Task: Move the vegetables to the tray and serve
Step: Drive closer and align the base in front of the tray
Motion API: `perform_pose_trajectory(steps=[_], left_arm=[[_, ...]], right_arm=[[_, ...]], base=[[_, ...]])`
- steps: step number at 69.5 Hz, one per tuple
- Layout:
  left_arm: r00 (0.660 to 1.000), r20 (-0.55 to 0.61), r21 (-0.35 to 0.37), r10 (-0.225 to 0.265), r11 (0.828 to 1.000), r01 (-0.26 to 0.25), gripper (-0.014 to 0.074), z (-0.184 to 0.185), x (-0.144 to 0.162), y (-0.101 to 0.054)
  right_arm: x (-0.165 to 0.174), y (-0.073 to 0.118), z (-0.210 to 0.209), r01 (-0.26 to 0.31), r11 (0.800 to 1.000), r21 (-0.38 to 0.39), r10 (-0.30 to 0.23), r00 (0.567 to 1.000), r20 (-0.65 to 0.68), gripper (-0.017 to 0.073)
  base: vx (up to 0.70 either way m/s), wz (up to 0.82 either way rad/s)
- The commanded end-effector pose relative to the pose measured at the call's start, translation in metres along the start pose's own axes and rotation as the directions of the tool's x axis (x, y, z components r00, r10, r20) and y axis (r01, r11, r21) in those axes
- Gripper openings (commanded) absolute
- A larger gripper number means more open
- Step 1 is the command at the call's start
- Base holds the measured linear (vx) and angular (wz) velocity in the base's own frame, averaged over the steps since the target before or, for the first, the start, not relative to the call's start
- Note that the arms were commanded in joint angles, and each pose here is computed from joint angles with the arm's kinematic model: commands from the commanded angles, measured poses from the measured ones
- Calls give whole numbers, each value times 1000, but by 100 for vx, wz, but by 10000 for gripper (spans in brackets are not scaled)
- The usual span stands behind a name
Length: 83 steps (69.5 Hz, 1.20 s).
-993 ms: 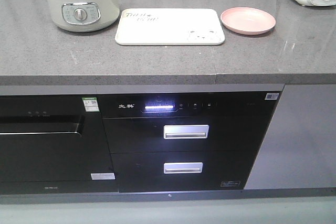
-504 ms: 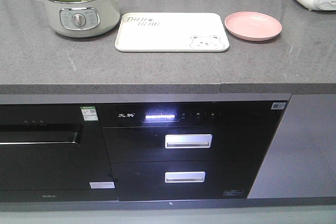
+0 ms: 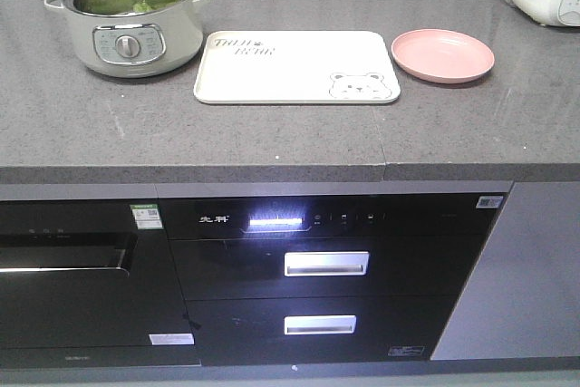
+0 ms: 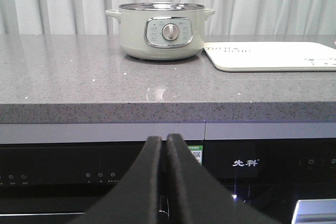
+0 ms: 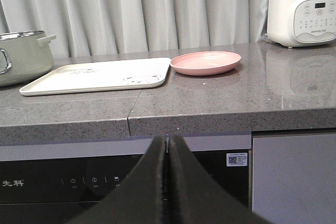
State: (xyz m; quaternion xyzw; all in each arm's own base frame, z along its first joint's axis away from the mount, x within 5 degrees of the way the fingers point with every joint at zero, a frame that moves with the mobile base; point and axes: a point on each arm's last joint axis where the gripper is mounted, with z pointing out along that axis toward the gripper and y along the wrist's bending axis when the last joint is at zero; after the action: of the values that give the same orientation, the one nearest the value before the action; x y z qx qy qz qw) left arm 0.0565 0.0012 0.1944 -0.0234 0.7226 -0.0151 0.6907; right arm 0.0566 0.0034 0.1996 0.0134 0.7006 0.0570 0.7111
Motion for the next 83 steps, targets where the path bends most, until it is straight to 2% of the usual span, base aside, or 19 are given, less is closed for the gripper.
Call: perform_pose_trajectory(steps=[1,83], left_arm=[[998,65,13,-3,1000,2,-6,0,0,-1],[998,65,13,-3,1000,2,-6,0,0,-1]], right_arm=[[-2,0,0,11,1000,-1,-10,997,71,-3],[-2,0,0,11,1000,-1,-10,997,71,-3]], base=[[8,-2],[7,-2]])
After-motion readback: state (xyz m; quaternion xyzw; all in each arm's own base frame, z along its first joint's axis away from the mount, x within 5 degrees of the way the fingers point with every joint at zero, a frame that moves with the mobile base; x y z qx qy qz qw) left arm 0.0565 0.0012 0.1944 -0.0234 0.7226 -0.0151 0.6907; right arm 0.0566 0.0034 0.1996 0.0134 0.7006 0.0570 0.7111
